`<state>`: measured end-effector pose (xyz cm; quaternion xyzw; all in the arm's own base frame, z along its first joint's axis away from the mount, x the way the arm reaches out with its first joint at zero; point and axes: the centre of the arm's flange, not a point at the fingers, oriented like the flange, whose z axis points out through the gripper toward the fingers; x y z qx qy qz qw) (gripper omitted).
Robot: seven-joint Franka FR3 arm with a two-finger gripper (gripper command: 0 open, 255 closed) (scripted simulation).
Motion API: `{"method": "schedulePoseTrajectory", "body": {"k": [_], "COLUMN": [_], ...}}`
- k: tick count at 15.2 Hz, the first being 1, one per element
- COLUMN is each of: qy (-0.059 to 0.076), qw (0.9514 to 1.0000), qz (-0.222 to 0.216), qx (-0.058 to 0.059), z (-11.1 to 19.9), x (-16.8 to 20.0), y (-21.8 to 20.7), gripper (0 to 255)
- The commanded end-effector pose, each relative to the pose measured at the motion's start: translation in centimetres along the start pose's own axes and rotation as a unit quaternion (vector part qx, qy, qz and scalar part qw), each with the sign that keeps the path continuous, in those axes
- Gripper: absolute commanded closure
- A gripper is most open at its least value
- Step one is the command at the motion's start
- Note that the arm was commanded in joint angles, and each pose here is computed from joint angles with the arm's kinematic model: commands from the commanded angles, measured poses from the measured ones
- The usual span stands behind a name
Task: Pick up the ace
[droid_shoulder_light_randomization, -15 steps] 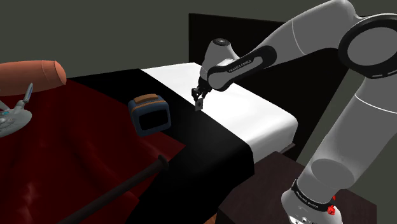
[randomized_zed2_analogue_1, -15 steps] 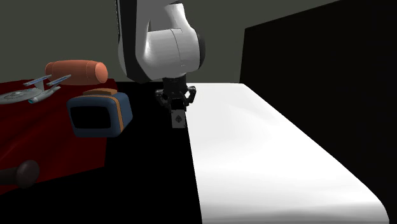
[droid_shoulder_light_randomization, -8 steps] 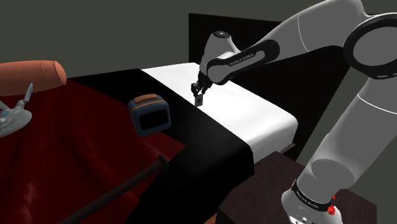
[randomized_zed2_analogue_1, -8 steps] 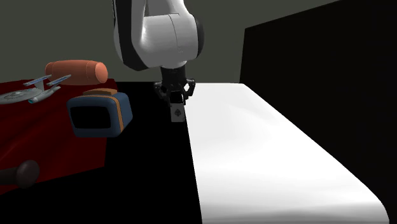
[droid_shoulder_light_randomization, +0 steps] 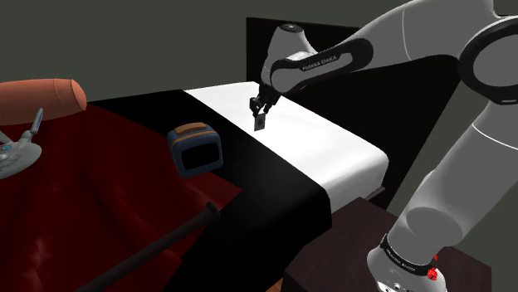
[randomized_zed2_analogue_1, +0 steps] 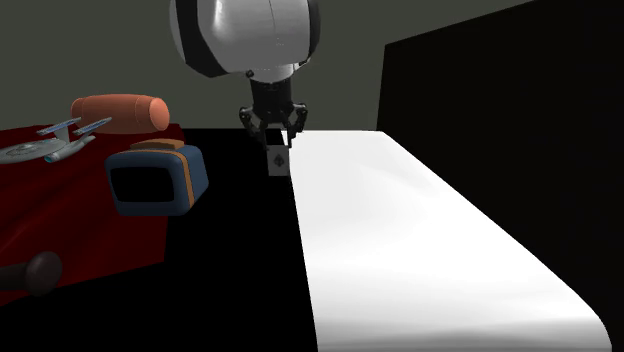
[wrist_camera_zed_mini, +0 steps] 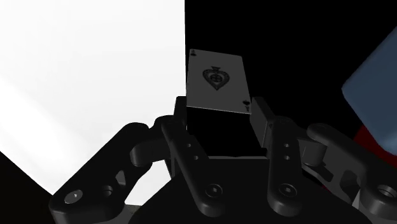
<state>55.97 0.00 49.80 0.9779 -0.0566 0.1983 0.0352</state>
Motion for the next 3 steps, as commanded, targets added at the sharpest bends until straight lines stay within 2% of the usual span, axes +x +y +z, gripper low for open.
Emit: {"method": "schedulePoseTrajectory", "body": {"k": [1,3], "qy": [0.000,0.000], "qw": [1.0000,1.0000], "qz": [0.000,0.000], "qx": [0.000,0.000], "z": [-0.92,-1.00], "x": [0.42,0.46], "y": [0.06,0.07], "gripper": [255,255]}}
